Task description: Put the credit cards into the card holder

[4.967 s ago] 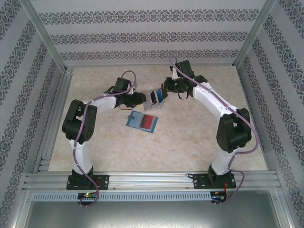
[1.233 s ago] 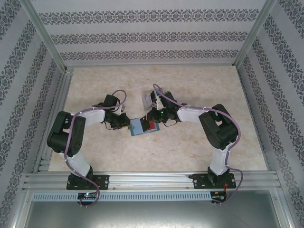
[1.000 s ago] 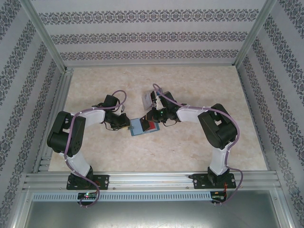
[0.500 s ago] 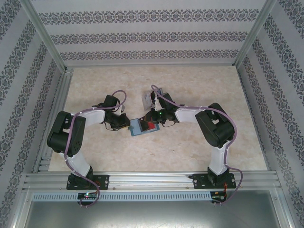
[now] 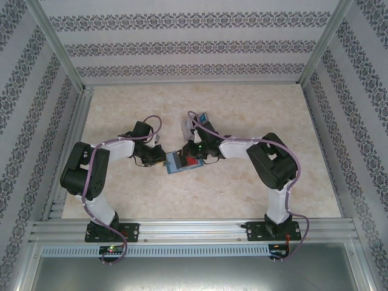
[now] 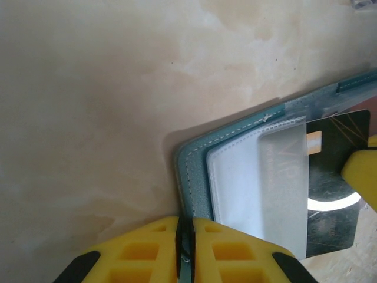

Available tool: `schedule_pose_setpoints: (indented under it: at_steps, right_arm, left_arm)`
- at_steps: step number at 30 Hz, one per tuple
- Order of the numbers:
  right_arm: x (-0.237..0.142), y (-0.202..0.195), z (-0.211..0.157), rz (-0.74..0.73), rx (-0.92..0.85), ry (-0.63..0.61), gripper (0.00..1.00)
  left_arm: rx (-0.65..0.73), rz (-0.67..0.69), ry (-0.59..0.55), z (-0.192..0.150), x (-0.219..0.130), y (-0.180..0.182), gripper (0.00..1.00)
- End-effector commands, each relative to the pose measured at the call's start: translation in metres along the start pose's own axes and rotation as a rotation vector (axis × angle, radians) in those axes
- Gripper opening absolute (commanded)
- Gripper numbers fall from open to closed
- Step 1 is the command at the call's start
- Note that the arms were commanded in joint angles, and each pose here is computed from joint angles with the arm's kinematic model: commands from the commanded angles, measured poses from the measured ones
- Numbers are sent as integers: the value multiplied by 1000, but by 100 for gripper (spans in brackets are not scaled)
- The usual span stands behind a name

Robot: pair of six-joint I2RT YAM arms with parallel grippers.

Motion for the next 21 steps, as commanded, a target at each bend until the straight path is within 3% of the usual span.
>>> schedule_pose_setpoints:
  at_steps: [1, 6, 9, 21]
  right_arm:
    - [17, -4, -6, -89, -25, -14, 10]
    - [24, -1, -15, -161, -77, 5, 11]
    - [23, 1, -19, -241, -130, 9, 17]
    - [22, 14, -29, -513, -341, 14, 18]
  left_arm:
    - [16, -29, 11, -7, 3, -9, 15]
    - [19, -31, 10, -7, 4, -9, 15]
    - [21, -33, 9, -5, 4, -10, 14]
    - [27, -43, 7, -2, 6, -13, 15]
Point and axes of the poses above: each hand's point on the last joint's axis, 136 mm out from that joint toward the fingers, its own x axis out along the fingers, its own y axis along the line the jaws close on, z = x × y, the point moved 4 cm from there along -x, back along the fingers, and after that the axes turned 5 degrees about x, right-handed, at the moved point
